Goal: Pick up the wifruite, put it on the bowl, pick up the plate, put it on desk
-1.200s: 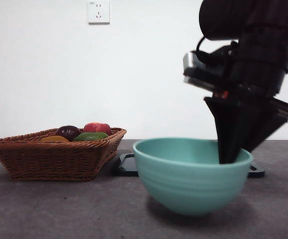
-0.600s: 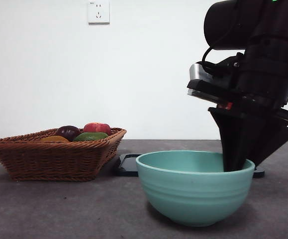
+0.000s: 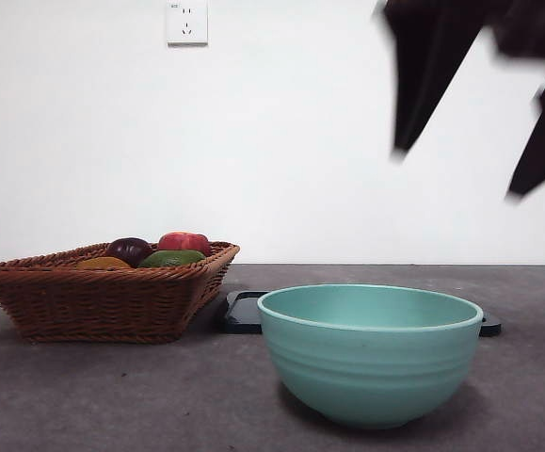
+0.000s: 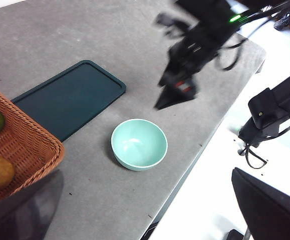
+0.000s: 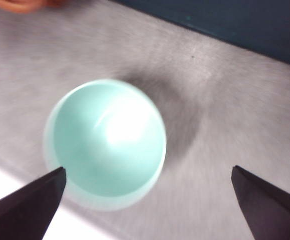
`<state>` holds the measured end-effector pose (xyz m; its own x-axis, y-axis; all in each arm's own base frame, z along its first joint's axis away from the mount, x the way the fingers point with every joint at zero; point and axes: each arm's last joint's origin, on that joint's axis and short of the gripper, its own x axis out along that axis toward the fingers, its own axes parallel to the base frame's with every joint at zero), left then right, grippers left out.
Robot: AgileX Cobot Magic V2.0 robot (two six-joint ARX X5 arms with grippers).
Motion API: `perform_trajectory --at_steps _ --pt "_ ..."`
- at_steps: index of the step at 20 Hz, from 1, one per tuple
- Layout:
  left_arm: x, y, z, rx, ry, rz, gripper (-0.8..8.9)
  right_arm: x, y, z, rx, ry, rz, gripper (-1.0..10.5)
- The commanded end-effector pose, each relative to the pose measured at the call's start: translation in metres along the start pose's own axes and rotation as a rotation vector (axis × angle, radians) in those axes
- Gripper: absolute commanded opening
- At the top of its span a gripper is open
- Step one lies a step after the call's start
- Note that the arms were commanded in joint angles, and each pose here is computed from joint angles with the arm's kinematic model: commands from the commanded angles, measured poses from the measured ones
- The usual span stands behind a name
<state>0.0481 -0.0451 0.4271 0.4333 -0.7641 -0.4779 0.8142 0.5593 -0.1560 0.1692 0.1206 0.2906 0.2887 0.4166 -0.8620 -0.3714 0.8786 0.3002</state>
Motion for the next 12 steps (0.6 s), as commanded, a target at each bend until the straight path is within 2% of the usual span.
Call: perform_trajectory --at_steps 1,4,7,12 --pt "-0.002 -0.001 0.003 0.013 -0.016 -0.008 5.94 -0.050 0.006 -0.017 -0.080 -0.110 0.036 6.1" --pt "-0.002 -0.001 0.003 0.013 -0.016 -0.008 5.94 -0.108 0.006 -0.051 -0.131 -0.292 0.086 6.0" --pt "-0.002 -0.001 0.004 0.016 -0.019 -0.008 5.94 -0.144 0.002 -0.081 -0.147 -0.474 0.110 5.9" --pt "-0.002 -0.001 0.004 0.017 -0.020 -0.008 5.90 -0.166 -0.004 -0.112 -0.164 -0.601 0.144 5.7"
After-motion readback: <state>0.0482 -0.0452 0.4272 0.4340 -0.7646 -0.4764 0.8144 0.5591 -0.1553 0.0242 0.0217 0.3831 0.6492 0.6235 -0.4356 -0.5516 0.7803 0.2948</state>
